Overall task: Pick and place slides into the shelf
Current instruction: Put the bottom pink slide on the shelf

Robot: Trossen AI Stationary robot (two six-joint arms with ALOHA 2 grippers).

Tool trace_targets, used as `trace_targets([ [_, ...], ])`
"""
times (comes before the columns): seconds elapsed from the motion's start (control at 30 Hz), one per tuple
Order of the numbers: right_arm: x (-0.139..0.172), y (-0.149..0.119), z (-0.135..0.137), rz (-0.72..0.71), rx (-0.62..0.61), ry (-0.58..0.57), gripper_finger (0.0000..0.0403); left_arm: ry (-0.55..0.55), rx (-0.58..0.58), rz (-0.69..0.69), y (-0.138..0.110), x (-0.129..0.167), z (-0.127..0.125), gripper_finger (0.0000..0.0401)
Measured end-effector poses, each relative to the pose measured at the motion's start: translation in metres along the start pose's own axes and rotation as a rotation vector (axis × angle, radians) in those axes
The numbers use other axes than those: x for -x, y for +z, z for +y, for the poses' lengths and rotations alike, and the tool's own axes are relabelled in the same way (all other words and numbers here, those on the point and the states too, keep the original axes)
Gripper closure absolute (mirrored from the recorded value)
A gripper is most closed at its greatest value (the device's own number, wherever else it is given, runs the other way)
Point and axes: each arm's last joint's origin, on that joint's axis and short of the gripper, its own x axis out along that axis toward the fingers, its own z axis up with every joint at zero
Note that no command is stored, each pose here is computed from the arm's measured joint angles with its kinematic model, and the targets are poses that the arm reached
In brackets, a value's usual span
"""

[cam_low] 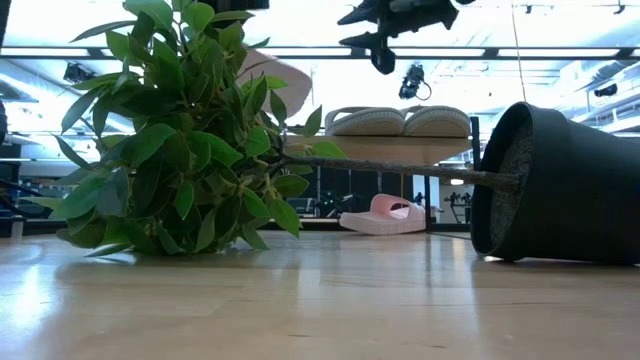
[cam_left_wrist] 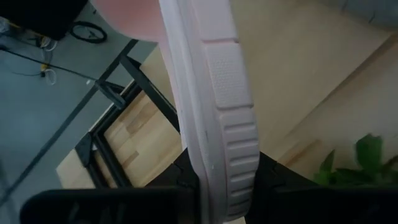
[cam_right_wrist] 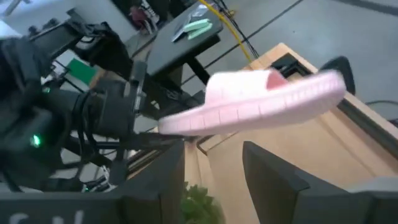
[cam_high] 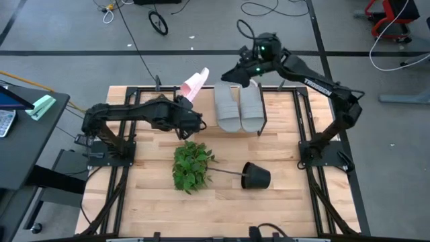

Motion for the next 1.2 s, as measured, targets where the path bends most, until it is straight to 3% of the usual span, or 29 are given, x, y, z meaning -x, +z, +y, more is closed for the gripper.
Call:
trace_targets([
  [0.13, 0.007, 0.004, -0.010, -0.021, 0.019, -0.038, 0.0237, 0.034, -0.057, 0.020, 0.001, -0.009, -0.011, 0.0331],
  [0.33, 0.033, 0.013, -0.007, -0.134, 0.048, -0.205, 0.0237, 0.075, -0.079, 0.011, 0.004, -0.015, -0.010, 0.0331],
  [0.53, 0.052, 0.016, 0.013, -0.190, 0.216, -0.286, 0.0237, 0.097, -0.100, -0.001, 0.007, -0.016, -0.006, 0.0327],
  [0.7, 0.049, 0.014, 0.013, -0.170, 0.198, -0.282, 0.0237, 0.128, -0.109, -0.025, 0.007, -0.017, -0.005, 0.0332],
  [0.8, 0.037, 0.011, -0.007, -0.123, 0.098, -0.282, 0.0237, 0.137, -0.109, -0.033, 0.008, -0.017, -0.005, 0.0332],
  [0.9, 0.021, 0.007, -0.030, -0.063, -0.023, -0.211, 0.0237, 0.136, -0.108, -0.032, 0.008, -0.017, -0.005, 0.0331],
  [1.07, 0.000, -0.001, -0.055, 0.007, -0.132, -0.160, 0.0228, 0.135, -0.098, -0.033, 0.008, -0.017, -0.005, 0.0332],
  [1.13, -0.002, -0.002, -0.057, 0.029, -0.104, -0.125, 0.0217, 0.133, -0.097, -0.031, 0.008, -0.017, -0.005, 0.0332],
  [1.2, 0.000, -0.003, -0.051, 0.058, 0.020, -0.057, 0.0205, 0.126, -0.097, -0.025, 0.007, -0.017, -0.005, 0.0332],
])
